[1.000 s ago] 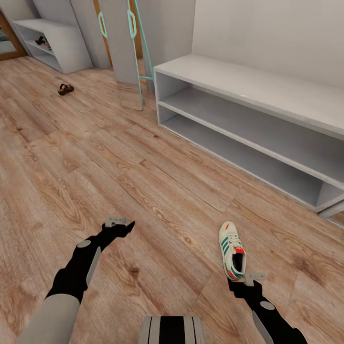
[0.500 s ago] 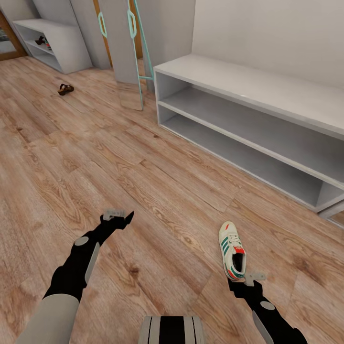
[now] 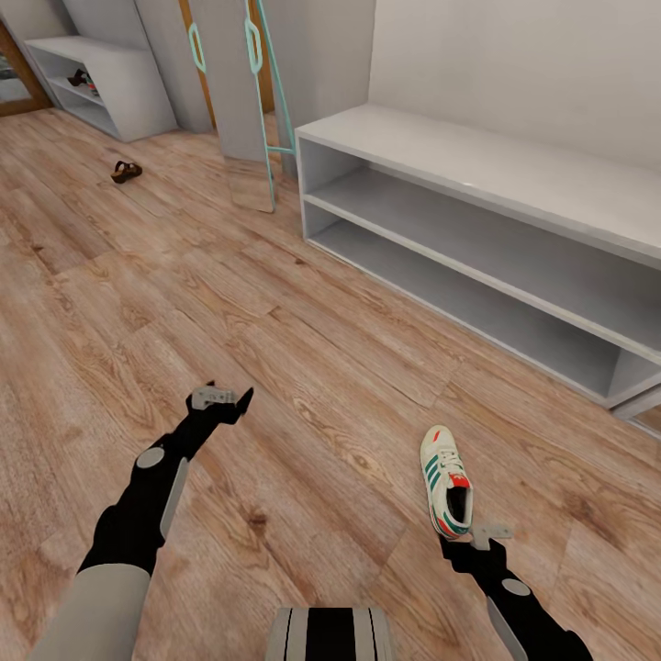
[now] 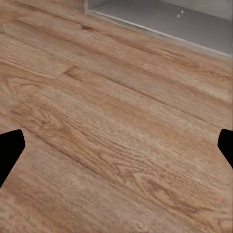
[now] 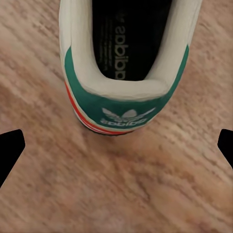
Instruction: Pick up the two gym shoes and the two sandals from the corridor floor and place them onto the hallstand (shoe rack) in the corridor, making sure they are on the rack and not on the floor. Arrange them so the two gym shoes are next to each other and the two sandals are next to each other.
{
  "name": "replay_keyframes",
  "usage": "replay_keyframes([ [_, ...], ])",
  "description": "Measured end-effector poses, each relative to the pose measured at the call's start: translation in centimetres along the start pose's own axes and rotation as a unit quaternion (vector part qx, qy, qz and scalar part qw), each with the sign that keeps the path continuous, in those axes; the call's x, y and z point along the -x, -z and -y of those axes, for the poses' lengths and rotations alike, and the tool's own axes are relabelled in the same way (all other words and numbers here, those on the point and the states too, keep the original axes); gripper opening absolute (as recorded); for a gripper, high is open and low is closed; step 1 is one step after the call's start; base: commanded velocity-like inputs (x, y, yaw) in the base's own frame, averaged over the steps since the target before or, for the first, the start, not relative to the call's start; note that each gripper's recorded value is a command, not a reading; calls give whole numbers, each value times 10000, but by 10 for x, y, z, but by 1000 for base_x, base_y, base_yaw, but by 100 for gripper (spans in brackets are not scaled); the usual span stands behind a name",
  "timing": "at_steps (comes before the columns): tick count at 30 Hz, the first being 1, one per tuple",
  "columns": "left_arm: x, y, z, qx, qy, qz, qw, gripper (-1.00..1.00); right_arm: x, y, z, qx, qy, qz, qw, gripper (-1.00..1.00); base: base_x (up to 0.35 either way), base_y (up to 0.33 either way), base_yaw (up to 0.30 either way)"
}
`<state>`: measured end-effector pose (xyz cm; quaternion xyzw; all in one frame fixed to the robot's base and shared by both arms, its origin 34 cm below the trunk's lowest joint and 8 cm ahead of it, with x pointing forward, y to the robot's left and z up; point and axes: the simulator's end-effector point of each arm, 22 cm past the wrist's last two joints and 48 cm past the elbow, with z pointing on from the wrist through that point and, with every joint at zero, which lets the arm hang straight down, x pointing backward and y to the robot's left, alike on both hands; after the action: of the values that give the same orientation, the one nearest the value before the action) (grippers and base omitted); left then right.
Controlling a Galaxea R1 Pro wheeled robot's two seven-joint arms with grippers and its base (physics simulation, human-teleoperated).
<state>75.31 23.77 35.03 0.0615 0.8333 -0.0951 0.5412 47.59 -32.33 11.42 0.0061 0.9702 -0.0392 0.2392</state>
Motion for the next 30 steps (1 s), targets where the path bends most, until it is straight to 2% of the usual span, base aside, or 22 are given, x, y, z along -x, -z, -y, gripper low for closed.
replay_keyframes([
  [11,40,3,-2,35,-210,548,9983,100,0,0,1,2,3,0,10000,100,4,0,0],
  [20,40,3,-1,30,-210,546,9983,100,0,0,1,-1,0,3,10000,100,114,0,0],
  [30,40,3,-1,31,-210,548,9983,100,1,0,1,-2,0,6,10000,100,26,0,0],
])
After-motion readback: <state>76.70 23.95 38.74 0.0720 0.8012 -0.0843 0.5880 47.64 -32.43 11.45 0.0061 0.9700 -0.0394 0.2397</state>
